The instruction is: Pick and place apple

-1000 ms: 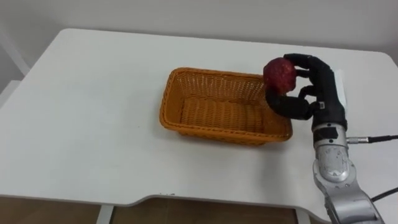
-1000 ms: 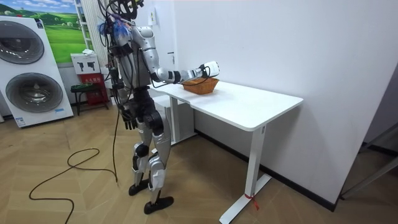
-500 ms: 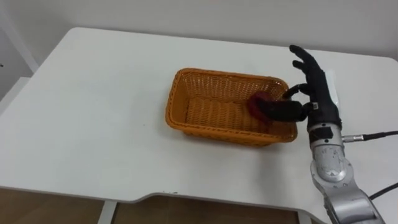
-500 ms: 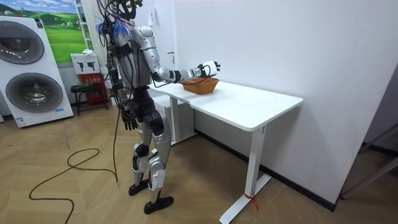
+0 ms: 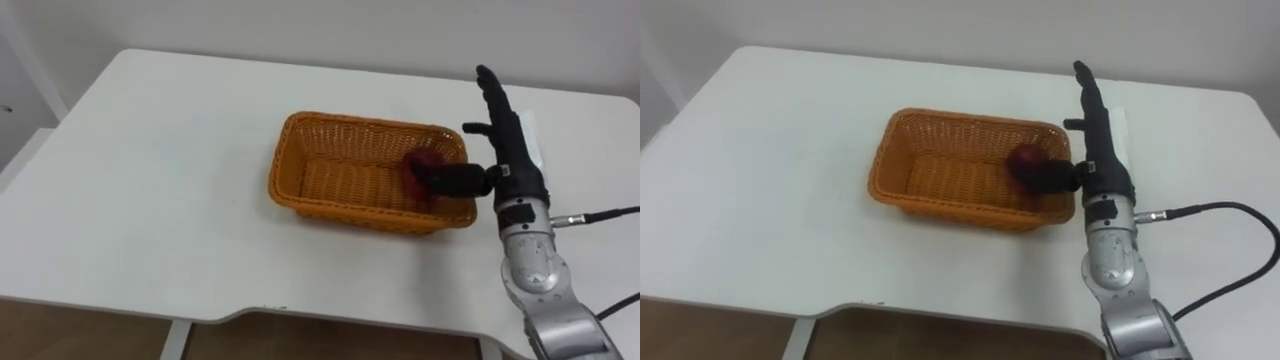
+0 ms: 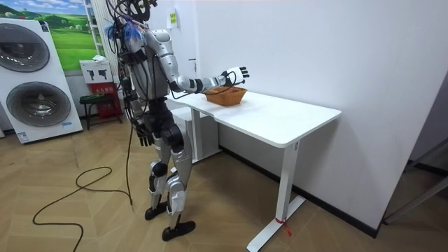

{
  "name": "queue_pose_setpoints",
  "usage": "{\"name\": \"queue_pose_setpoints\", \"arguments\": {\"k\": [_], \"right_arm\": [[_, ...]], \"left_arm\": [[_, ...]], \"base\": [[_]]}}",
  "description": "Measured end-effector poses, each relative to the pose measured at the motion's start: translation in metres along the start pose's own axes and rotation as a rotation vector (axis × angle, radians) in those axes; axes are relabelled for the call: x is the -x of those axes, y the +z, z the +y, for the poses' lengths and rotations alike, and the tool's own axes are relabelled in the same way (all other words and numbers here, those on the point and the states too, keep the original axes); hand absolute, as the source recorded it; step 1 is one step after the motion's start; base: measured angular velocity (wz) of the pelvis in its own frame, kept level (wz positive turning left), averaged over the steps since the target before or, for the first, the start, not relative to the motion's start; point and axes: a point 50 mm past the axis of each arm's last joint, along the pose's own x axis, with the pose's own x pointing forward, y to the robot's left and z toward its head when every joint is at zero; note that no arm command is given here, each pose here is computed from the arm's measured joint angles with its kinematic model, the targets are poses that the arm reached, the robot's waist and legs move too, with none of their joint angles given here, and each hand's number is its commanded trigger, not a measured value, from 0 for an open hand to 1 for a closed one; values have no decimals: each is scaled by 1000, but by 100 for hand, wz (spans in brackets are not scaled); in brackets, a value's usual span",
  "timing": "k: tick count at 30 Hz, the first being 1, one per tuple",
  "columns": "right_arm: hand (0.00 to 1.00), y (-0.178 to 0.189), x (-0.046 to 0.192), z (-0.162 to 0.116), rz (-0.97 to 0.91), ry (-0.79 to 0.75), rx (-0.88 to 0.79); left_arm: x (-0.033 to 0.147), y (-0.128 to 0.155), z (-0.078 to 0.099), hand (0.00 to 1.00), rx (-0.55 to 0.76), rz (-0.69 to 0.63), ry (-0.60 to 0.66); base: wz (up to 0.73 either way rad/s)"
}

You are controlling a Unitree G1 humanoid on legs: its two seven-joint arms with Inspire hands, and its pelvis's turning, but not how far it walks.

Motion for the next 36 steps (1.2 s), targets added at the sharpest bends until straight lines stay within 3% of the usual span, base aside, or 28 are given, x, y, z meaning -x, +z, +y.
{"name": "queue_pose_setpoints", "arguments": {"k": [9, 19, 21, 25, 29, 36], "right_arm": [[0, 7, -6, -9, -31, -60, -9], [0, 16, -6, -107, -107, -596, -42], [0, 9, 3, -134, -75, -748, -61], [0, -7, 21, -160, -10, -941, -80], [0, -46, 56, -186, 196, -1181, -164], [0, -115, 118, -185, 629, -1344, -220]], "left_arm": [[0, 0, 3, 0, -2, -3, 9], [4, -24, 3, 0, 51, 49, 19], [6, -32, 5, 0, 76, 67, 32], [7, -36, 7, 0, 101, 76, 63], [8, -31, 17, 0, 145, 43, 121], [8, -25, 24, 0, 163, 32, 163]], "base": [[0], [0], [-8], [-10], [-12], [-8]]}}
